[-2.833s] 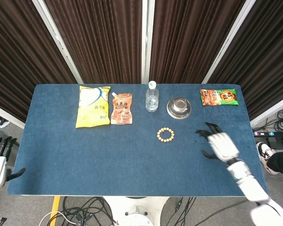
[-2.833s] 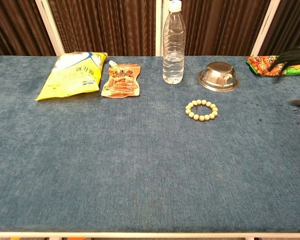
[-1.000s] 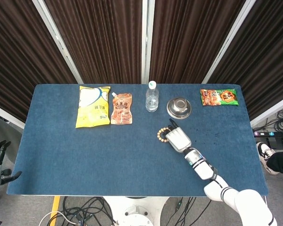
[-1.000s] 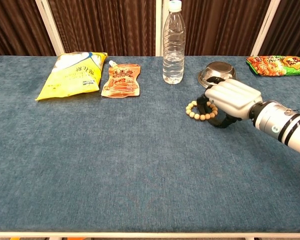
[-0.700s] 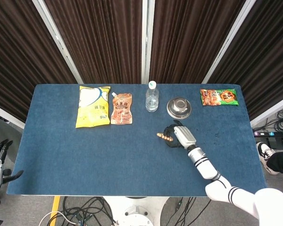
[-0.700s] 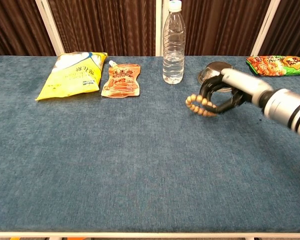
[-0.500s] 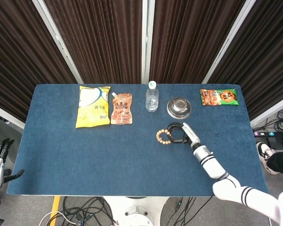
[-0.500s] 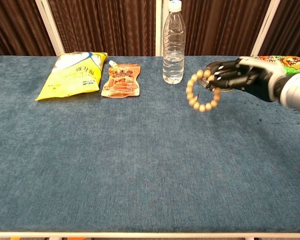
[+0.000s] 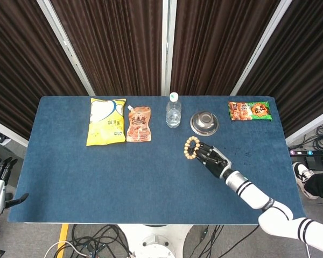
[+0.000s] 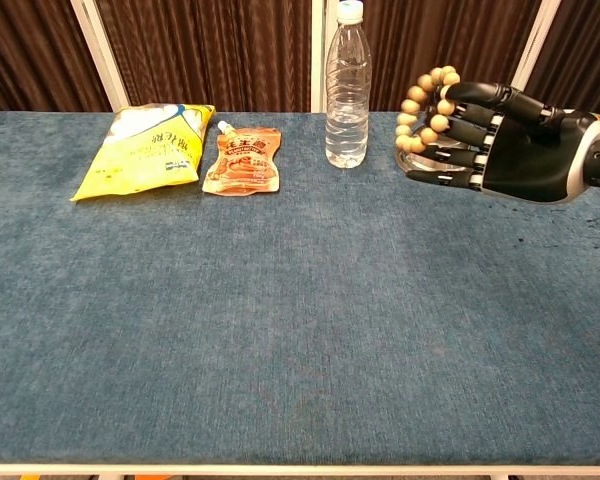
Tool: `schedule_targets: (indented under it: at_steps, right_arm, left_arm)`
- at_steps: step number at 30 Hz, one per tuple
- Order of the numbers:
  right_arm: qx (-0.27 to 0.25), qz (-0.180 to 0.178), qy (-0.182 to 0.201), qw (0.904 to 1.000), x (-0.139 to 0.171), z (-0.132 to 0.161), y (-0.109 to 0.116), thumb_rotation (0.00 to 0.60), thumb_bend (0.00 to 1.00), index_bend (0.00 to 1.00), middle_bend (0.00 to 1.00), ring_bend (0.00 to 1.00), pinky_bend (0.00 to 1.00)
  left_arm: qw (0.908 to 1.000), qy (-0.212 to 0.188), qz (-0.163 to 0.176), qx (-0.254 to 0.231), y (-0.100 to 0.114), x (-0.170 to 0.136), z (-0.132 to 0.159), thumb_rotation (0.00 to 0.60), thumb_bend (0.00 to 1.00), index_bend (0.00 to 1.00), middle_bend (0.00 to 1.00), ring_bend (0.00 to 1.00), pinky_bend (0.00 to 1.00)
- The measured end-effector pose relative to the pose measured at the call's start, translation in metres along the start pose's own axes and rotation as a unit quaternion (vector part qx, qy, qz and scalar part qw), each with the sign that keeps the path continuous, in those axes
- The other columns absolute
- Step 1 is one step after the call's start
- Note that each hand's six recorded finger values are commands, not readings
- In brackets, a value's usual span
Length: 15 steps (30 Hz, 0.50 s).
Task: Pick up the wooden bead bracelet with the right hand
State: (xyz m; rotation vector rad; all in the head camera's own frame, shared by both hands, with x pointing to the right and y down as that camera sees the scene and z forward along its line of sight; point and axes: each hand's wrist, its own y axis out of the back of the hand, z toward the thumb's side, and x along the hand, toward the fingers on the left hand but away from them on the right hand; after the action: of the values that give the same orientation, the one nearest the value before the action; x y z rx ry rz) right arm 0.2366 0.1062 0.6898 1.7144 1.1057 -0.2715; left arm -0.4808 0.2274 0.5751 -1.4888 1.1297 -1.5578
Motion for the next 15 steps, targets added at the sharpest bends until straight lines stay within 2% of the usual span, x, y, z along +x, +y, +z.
schedule_targets:
  at_steps: [4, 6, 8, 10, 12, 13, 15]
  right_arm:
    - [-0.016, 0.046, -0.007, 0.9988, 0.003, -0.001, -0.008, 0.6, 0.36, 0.32, 0.47, 0.13, 0.0]
    - [-0.011, 0.072, -0.008, 0.9973, 0.004, 0.0, -0.011, 0.586, 0.27, 0.27, 0.45, 0.13, 0.0]
    - [0.005, 0.092, -0.006, 0.9957, 0.005, 0.001, -0.012, 0.534, 0.18, 0.23, 0.44, 0.13, 0.0]
    - [0.036, 0.109, -0.005, 0.9933, 0.005, 0.0, -0.01, 0.439, 0.12, 0.19, 0.43, 0.13, 0.0]
    - [0.061, 0.116, -0.003, 0.9914, 0.004, -0.002, -0.011, 0.376, 0.13, 0.17, 0.43, 0.13, 0.0]
    - [0.075, 0.118, -0.002, 0.9902, 0.003, -0.003, -0.011, 0.365, 0.15, 0.17, 0.43, 0.13, 0.0]
    - [0.112, 0.121, 0.001, 0.9862, 0.001, -0.007, -0.013, 0.344, 0.25, 0.17, 0.44, 0.13, 0.0]
  left_arm:
    - [1.0, 0.0, 0.001, 0.0, 0.0, 0.0, 0.0, 0.6, 0.0, 0.12, 0.09, 0.0, 0.0]
    - [1.0, 0.0, 0.001, -0.003, 0.0, 0.001, 0.0, 0.6, 0.0, 0.12, 0.09, 0.0, 0.0]
    - [1.0, 0.0, -0.001, -0.004, -0.001, 0.001, 0.0, 0.6, 0.0, 0.12, 0.09, 0.0, 0.0]
    - [1.0, -0.001, -0.002, -0.003, -0.002, 0.001, 0.0, 0.6, 0.0, 0.12, 0.09, 0.0, 0.0]
    - [1.0, -0.001, -0.003, -0.002, -0.002, 0.001, 0.0, 0.6, 0.0, 0.12, 0.09, 0.0, 0.0]
    - [1.0, -0.001, -0.002, -0.003, -0.002, 0.001, 0.0, 0.6, 0.0, 0.12, 0.09, 0.0, 0.0]
    - [1.0, 0.0, -0.003, -0.003, -0.003, 0.001, 0.0, 0.6, 0.0, 0.12, 0.09, 0.0, 0.0]
